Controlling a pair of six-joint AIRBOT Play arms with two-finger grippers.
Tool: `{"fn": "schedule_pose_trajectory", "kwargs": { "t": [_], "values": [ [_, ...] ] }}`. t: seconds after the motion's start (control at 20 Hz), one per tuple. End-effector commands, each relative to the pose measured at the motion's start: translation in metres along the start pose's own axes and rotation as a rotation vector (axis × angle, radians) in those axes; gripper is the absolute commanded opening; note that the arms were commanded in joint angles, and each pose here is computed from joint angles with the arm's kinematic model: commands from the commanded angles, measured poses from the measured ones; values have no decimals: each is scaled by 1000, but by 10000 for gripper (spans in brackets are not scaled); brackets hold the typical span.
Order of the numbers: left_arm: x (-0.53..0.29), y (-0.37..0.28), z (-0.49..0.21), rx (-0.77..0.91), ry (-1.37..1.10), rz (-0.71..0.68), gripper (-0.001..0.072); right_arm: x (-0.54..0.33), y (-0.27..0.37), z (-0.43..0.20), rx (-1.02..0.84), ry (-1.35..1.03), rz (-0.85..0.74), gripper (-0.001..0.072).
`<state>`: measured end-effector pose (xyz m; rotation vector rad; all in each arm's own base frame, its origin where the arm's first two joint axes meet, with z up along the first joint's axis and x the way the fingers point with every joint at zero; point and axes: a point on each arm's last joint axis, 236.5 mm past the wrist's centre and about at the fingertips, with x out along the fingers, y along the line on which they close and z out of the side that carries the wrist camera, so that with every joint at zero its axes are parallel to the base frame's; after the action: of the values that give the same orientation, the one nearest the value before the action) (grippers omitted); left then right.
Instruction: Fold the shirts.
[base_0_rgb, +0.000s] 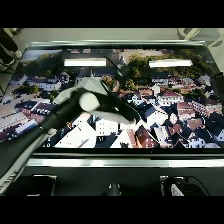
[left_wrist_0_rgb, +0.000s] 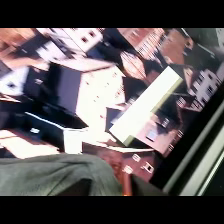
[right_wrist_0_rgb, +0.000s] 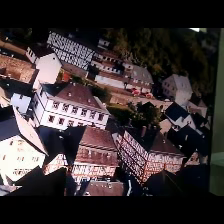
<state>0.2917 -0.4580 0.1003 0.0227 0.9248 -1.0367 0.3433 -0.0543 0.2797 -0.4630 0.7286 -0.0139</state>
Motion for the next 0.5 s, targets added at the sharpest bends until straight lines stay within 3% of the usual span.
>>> {"fn": "schedule_pose_trajectory", "kwargs": {
  "t": [0.0, 0.2, 0.3, 0.45],
  "values": [
    [41, -36, -41, -15, 107, -33, 667, -30, -7, -4, 18, -31, -38, 619],
    [-45, 113, -24, 1, 205, 314, 667, 14, 50, -27, 0, 124, 208, 630],
    [-106, 210, -37, -149, 241, 481, 668, 49, 104, -39, -20, 181, 423, 630],
    [-179, 315, -101, -541, 272, 555, 669, 94, 174, -85, 3, 333, 691, 628]
  ]
}}
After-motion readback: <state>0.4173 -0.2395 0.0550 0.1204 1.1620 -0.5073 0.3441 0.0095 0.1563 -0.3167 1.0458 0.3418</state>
